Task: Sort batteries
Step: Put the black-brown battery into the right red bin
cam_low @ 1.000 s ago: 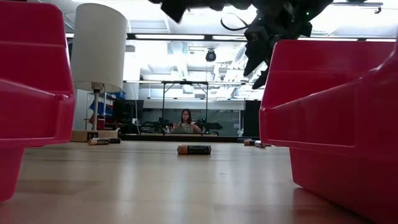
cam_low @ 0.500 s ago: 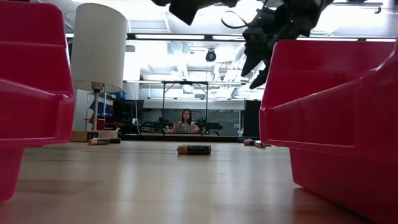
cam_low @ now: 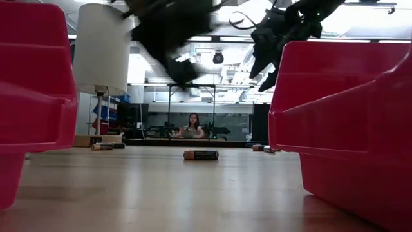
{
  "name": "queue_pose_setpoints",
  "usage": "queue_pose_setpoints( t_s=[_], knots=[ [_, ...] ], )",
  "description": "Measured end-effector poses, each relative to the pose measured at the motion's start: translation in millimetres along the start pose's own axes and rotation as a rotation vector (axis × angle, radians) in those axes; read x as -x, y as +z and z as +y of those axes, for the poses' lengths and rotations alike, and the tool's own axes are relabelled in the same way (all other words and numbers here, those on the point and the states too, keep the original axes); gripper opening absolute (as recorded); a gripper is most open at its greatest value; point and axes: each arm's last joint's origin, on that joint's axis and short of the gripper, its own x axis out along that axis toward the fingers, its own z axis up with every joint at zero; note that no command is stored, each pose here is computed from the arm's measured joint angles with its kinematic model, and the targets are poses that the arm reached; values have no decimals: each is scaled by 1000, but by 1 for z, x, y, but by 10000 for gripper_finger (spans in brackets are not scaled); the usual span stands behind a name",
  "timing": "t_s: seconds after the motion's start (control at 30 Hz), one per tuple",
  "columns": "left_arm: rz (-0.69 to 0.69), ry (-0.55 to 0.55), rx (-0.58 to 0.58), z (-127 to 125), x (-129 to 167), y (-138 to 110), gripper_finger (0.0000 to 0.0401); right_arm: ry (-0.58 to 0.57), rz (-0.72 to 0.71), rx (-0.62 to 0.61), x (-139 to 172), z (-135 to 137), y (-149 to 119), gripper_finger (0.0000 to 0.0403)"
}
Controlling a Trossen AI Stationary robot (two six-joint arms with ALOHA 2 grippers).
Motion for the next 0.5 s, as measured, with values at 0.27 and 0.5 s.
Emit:
queue_pose_setpoints(
  t_s=[0.27,0.5],
  knots=[
    [206,247,386,-5,14,-158,188,2,-2,-1,0,0,0,222],
    [206,301,391,-8,17,-193,188,10,-20,-5,0,1,2,222]
  ],
)
